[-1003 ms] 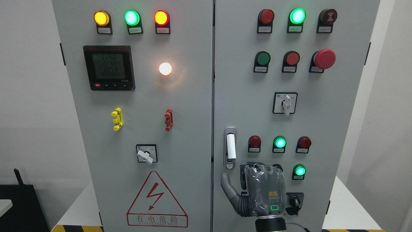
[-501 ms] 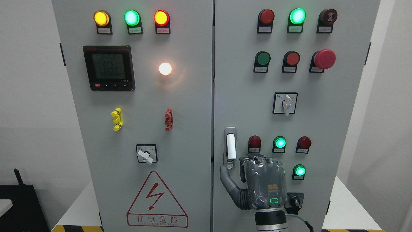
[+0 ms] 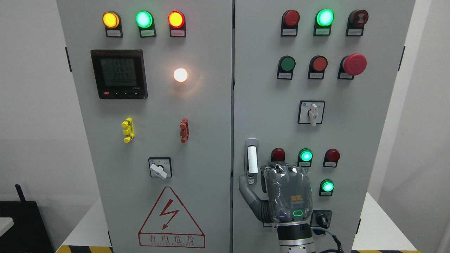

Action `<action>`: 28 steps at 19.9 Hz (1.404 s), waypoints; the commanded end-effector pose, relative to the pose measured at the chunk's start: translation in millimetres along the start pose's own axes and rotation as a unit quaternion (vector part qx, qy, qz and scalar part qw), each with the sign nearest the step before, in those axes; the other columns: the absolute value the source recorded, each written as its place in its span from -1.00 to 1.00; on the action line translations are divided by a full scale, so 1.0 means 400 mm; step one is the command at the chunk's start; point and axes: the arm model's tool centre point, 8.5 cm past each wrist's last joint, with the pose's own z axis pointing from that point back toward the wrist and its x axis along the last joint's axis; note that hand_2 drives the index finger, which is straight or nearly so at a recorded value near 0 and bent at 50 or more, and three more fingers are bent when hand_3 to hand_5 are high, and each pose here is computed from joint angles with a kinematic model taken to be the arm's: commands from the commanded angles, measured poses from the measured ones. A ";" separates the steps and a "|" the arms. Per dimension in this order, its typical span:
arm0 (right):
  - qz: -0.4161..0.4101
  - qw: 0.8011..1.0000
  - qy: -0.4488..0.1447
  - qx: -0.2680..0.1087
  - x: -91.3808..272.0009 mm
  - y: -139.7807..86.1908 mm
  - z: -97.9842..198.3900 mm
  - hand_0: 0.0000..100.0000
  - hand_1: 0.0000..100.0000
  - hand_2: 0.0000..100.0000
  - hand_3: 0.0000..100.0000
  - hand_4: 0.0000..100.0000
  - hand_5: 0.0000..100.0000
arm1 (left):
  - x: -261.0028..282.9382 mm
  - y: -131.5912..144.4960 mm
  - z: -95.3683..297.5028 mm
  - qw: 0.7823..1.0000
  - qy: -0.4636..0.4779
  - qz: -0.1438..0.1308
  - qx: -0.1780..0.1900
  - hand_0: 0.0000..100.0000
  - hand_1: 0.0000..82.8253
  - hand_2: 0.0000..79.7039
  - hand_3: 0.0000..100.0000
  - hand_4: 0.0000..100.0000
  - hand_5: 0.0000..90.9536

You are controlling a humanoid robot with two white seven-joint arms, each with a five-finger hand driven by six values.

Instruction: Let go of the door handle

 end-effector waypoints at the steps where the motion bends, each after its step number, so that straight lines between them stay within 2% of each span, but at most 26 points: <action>1: 0.005 1.000 0.000 0.006 -0.002 0.005 -0.009 -0.35 -0.23 1.00 1.00 1.00 0.95 | 0.007 0.000 0.000 1.000 0.003 0.001 0.000 -0.76 -0.06 -1.00 -1.00 -1.00 -1.00; 7: 0.006 1.000 0.006 0.006 -0.011 0.004 -0.010 -0.38 -0.13 1.00 1.00 1.00 0.94 | 0.007 -0.001 0.000 1.000 0.003 0.002 -0.001 -0.76 -0.06 -1.00 -1.00 -1.00 -1.00; 14: 0.007 1.000 0.009 0.004 -0.017 0.001 -0.015 -0.20 -0.14 1.00 1.00 1.00 0.94 | 0.007 -0.001 0.000 1.000 0.003 0.001 -0.001 -0.76 -0.06 -1.00 -1.00 -1.00 -1.00; 28: 0.005 1.000 0.014 0.004 -0.016 0.001 -0.013 -0.01 -0.14 1.00 1.00 1.00 0.94 | 0.006 -0.001 0.001 1.000 0.004 0.001 -0.001 -0.76 -0.06 -1.00 -1.00 -1.00 -1.00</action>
